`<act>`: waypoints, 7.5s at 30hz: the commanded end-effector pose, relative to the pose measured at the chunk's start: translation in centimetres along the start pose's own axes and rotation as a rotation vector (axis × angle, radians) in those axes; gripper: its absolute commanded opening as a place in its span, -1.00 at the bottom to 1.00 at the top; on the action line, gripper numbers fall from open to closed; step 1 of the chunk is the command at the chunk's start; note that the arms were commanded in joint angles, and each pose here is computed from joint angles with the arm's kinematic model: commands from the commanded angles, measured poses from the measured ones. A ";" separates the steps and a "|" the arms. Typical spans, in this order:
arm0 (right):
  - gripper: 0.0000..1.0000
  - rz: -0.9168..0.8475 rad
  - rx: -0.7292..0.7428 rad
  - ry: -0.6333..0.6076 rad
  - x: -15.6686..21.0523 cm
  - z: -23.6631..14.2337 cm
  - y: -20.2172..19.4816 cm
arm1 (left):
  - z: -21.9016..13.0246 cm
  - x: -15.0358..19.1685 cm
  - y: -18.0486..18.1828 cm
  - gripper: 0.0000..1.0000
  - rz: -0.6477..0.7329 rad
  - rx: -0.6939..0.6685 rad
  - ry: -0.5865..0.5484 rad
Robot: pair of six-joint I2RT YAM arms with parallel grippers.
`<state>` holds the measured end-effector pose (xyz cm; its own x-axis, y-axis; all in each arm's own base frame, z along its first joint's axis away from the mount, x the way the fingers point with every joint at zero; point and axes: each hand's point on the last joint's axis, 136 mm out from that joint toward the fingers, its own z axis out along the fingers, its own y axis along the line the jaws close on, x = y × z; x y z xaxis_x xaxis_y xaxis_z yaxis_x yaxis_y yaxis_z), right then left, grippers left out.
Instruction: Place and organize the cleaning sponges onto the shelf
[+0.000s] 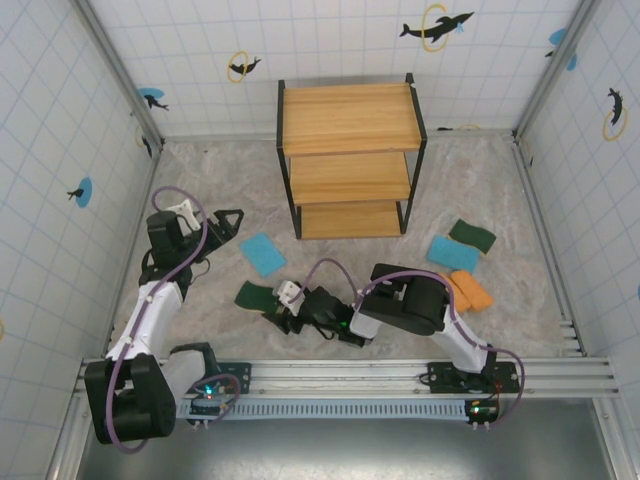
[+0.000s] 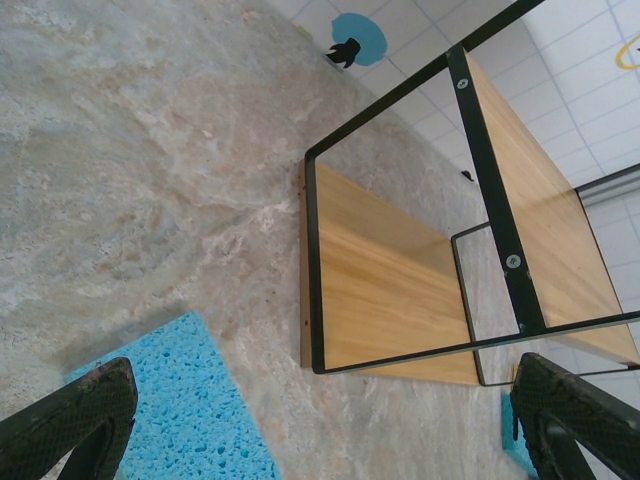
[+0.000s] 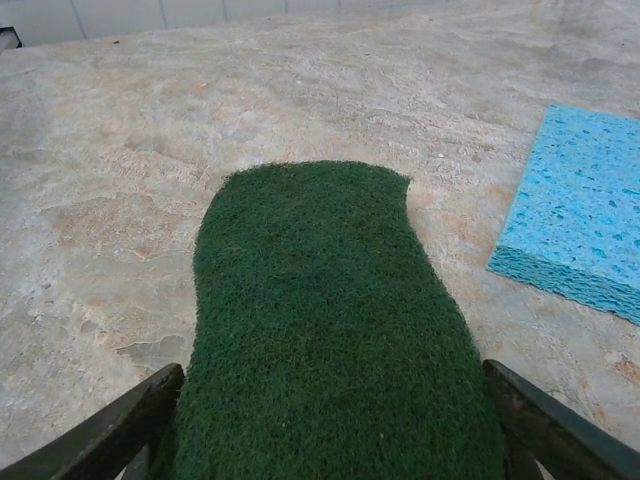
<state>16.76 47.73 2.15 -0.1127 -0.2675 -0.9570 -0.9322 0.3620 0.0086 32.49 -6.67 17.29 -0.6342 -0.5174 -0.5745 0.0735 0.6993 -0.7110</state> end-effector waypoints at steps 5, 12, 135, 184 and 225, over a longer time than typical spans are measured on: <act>0.24 -0.010 0.008 0.063 2.1 0.4 -0.3 | 0.0 -0.8 -0.3 0.95 -0.003 0.008 -0.011; 0.05 0.000 -0.006 0.101 2.5 0.4 0.0 | 0.6 -0.8 -0.7 0.95 -0.030 0.050 0.014; 0.02 0.349 1.077 -0.274 -1.2 -18.4 -28.2 | 0.0 -0.5 -1.7 0.95 0.009 0.069 0.042; 0.12 0.428 1.122 -0.102 1.0 -16.4 -31.1 | 0.1 -0.3 -1.7 0.95 0.000 0.085 0.046; 0.21 0.469 1.162 -0.027 0.9 -15.6 -32.5 | 0.5 0.1 -1.4 0.95 -0.013 0.088 0.062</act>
<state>40.80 21.55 3.52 -0.3617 0.0783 -0.9290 0.0380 0.9969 0.0692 32.64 -7.93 17.74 -0.6861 -0.4915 -0.5363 0.1140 0.6555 -0.7466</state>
